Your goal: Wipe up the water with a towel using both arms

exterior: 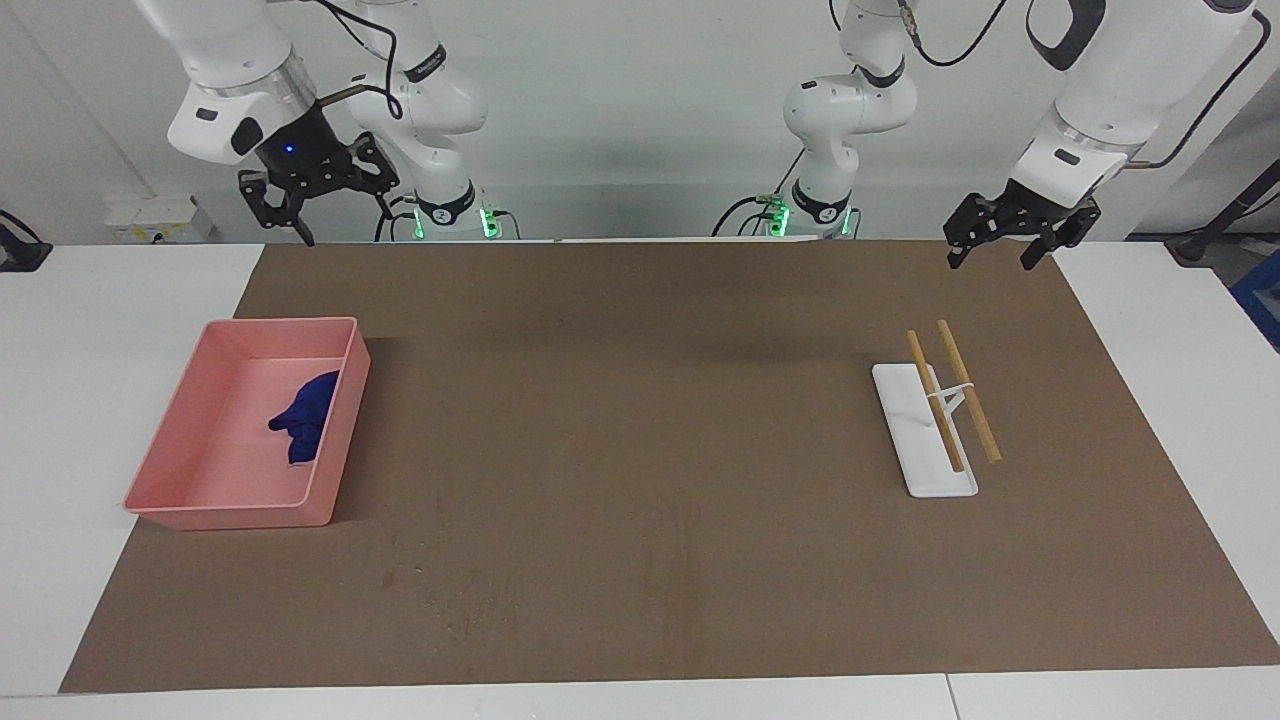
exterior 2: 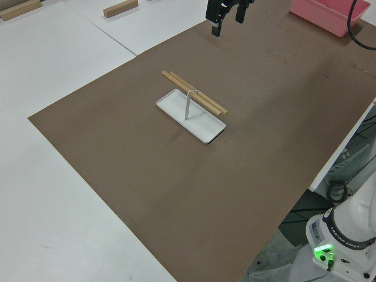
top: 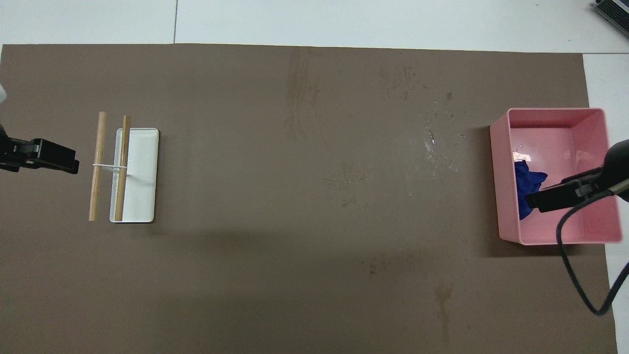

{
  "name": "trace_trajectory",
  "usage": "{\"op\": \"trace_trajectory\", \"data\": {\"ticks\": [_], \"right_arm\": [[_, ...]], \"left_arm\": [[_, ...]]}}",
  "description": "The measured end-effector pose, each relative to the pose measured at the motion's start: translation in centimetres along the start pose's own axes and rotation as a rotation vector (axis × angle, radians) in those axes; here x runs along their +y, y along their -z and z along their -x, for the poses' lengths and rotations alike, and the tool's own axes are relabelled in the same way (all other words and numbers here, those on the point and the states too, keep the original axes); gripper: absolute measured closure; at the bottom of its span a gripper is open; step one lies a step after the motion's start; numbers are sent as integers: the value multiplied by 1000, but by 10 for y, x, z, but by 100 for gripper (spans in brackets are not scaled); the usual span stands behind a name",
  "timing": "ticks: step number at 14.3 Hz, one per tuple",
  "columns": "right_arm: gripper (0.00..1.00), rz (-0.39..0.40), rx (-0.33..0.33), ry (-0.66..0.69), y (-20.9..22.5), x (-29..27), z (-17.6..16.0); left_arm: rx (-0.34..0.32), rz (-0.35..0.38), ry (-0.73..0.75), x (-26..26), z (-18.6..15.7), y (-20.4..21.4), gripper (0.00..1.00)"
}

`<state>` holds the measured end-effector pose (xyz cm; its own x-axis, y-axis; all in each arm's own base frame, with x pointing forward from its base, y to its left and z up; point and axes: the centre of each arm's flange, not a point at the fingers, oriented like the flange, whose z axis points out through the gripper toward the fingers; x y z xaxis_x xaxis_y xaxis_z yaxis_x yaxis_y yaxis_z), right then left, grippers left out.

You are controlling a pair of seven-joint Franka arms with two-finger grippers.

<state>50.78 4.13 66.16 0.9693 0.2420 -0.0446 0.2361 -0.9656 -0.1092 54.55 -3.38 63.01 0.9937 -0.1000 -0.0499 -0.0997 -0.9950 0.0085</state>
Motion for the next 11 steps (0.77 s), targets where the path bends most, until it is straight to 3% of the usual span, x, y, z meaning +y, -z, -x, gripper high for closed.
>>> {"op": "trace_trajectory", "data": {"ticks": [3,11], "right_arm": [[0,-3,0,-87,-1,-3,-1],[0,19,3,-71,-3,-20,-24]], "left_arm": [[0,0,0,0,0,0,0],[0,0,0,0,0,0,0]]}}
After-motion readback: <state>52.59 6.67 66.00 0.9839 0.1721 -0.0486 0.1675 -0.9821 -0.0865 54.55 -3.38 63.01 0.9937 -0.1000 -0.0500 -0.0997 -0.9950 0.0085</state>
